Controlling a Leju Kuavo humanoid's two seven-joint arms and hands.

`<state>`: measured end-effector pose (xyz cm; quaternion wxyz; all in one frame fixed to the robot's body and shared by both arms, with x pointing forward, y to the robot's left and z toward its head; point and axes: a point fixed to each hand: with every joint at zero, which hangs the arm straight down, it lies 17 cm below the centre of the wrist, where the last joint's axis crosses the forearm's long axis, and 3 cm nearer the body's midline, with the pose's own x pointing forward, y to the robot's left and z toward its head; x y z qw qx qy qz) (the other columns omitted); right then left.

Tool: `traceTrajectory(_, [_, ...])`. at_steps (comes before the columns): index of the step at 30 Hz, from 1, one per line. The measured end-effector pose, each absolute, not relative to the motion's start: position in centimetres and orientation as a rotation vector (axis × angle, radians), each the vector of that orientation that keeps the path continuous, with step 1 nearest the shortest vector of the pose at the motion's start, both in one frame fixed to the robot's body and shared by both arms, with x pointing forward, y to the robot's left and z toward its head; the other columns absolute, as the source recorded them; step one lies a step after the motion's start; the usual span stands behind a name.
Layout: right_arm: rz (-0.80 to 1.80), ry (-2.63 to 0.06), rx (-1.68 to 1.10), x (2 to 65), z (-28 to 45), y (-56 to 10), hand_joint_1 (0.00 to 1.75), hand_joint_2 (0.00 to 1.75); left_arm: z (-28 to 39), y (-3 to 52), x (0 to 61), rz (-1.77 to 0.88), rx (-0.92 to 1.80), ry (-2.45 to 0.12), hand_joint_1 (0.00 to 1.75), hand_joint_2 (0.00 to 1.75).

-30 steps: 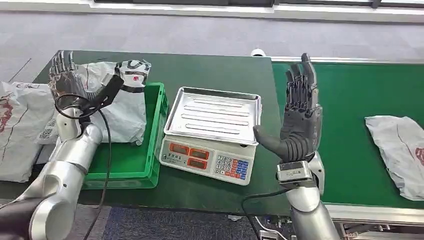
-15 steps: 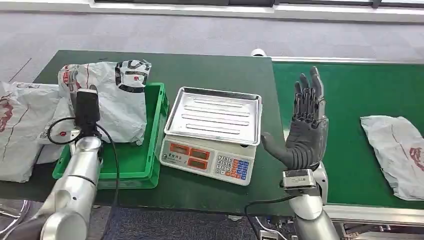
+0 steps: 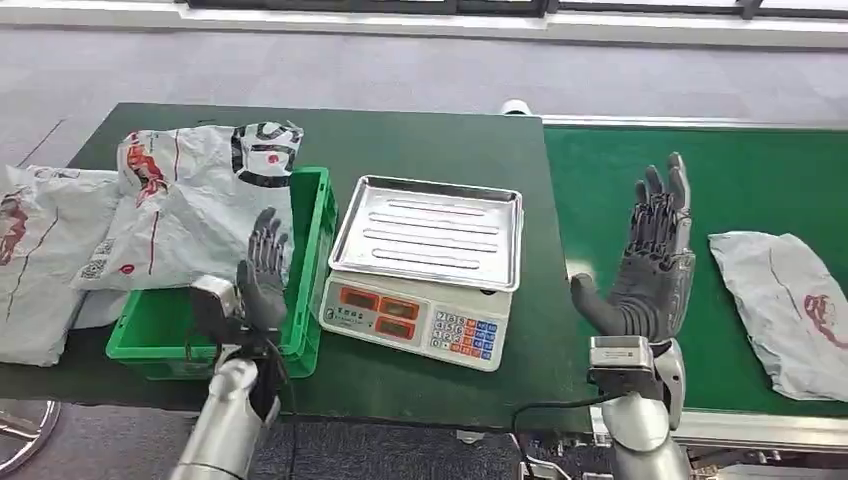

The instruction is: Moved the parcel from conveyor to table for the left to box.

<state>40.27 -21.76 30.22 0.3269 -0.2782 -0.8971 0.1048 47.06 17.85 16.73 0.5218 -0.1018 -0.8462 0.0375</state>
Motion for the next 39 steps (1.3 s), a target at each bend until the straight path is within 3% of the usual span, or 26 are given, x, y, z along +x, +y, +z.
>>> traceTrajectory(39, [0.277,-2.340,-0.746,40.4,29.9,-22.3,0.00,0.00,17.8,16.7,44.9,0.076,-0.279,-2.064,0.00,0.00])
